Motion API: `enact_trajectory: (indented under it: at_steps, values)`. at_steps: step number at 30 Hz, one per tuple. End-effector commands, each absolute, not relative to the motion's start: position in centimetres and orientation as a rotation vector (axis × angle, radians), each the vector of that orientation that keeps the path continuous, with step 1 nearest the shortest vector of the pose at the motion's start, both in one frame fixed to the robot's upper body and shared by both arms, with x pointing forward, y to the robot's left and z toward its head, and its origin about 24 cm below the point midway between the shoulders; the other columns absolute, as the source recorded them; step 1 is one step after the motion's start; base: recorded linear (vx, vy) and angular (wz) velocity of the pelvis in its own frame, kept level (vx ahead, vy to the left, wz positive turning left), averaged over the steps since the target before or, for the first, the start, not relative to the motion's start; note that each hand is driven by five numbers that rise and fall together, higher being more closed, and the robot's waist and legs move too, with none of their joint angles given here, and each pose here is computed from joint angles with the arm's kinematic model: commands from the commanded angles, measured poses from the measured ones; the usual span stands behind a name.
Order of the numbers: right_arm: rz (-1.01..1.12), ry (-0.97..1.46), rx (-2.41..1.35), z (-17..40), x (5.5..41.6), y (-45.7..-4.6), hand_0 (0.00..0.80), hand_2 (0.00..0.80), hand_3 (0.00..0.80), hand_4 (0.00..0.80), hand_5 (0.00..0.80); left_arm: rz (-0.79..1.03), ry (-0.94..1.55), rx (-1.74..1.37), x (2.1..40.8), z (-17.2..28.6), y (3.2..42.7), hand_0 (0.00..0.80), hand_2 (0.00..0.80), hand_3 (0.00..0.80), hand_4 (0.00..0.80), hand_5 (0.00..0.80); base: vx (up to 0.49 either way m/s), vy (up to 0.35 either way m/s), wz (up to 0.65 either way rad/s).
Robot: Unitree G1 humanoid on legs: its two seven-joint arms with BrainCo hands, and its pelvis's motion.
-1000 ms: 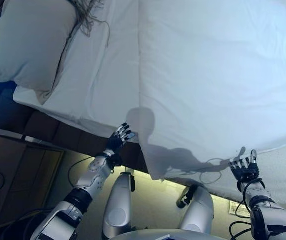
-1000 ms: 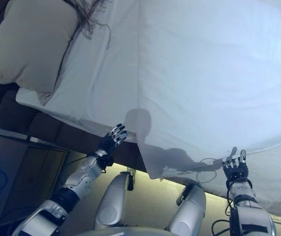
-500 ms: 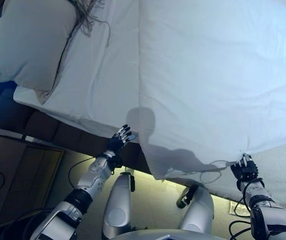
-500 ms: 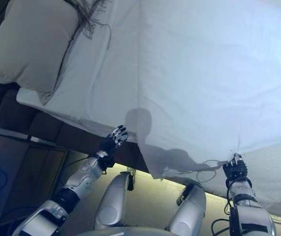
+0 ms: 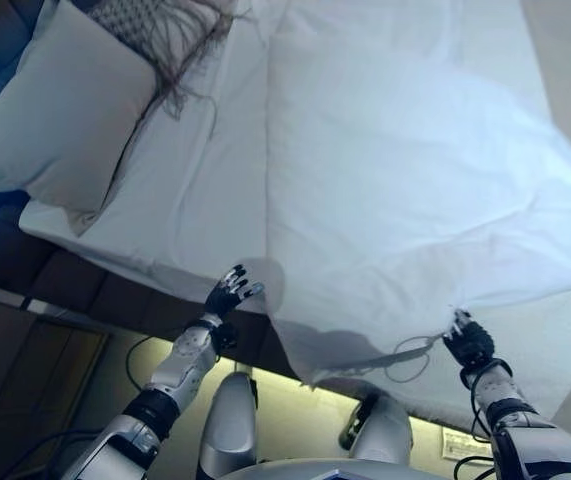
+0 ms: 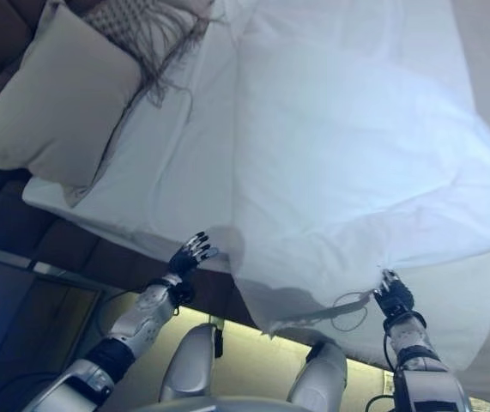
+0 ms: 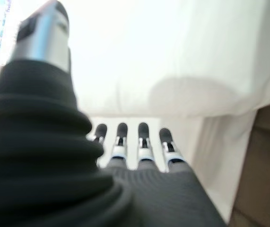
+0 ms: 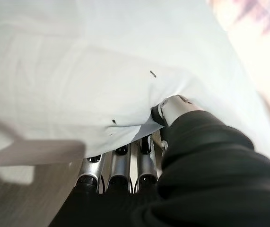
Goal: Make the bed neatly
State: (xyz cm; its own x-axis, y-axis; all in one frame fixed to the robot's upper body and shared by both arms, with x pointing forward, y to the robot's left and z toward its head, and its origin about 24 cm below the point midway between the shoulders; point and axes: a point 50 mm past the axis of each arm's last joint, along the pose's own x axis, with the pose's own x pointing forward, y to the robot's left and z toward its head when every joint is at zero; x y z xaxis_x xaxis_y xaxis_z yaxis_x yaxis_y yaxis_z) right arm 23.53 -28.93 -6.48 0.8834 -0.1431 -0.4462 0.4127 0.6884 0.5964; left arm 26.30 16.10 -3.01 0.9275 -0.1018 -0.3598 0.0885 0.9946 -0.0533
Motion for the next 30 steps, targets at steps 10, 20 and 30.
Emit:
enact_trajectory:
  at_steps: [10,20,30]
  values:
    - [0.056,0.245,0.54,-0.5,29.8,-20.5,0.8,0.8,0.8,0.8,0.8,0.035,0.225,0.417,27.9,-0.2,17.4,0.0,0.0,0.0,0.0,0.0,0.008,-0.053,-0.09]
    - [0.267,0.309,0.464,1.0,30.6,-12.7,0.8,0.8,0.8,0.8,0.8,-0.031,0.236,0.499,28.1,-0.9,14.7,0.0,0.0,0.0,0.0,0.0,-0.002,-0.063,-0.02]
    - [0.415,0.43,0.406,1.6,30.5,-6.9,0.8,0.8,0.8,0.8,0.8,-0.089,0.203,0.494,28.1,-0.5,11.9,0.0,0.0,0.0,0.0,0.0,-0.025,-0.043,-0.01]
